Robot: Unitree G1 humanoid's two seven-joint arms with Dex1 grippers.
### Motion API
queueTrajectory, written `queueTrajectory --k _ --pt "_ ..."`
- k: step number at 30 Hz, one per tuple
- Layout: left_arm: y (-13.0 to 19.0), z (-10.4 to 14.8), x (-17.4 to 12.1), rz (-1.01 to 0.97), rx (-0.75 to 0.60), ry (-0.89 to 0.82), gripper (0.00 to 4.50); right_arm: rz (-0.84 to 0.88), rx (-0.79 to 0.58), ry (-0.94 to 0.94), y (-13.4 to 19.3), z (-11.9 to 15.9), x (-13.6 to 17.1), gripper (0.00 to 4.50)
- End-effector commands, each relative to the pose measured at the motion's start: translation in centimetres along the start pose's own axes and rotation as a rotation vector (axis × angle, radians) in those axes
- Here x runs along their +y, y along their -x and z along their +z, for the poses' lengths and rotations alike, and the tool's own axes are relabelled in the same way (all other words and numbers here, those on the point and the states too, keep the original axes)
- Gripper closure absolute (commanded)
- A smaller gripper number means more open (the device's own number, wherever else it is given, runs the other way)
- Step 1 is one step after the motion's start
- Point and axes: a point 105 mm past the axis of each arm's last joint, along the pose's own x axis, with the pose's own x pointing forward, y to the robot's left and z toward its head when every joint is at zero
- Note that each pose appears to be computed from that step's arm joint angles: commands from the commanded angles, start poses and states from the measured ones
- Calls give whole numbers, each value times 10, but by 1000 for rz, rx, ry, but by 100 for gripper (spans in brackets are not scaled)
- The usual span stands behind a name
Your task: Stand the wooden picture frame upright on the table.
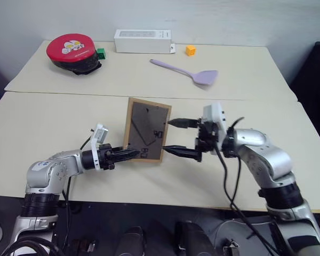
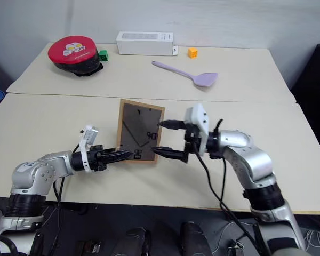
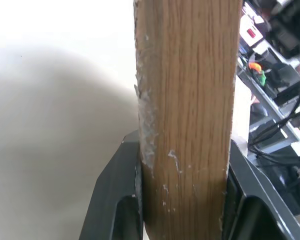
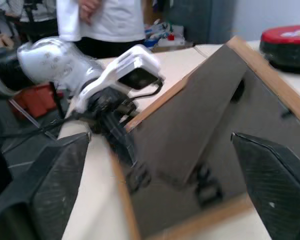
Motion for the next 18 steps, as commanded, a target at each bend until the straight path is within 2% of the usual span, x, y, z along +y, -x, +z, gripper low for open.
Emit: queueTrajectory --k 1,7,11,15,18 --pt "-2 10 -11 -44 -21 -70 323 -26 4 6 -11 0 -8 4" --pt "-6 7 -14 -57 -13 -86 323 -6 14 -3 -31 -8 -7 4" --pt "-9 7 -14 -59 -15 -66 323 90 7 -10 -39 -10 10 4" --pt "-12 11 -17 -79 -21 -35 323 209 8 17 -32 -7 32 4" --pt "-12 16 -13 -64 -37 20 323 218 19 37 -22 -8 34 4"
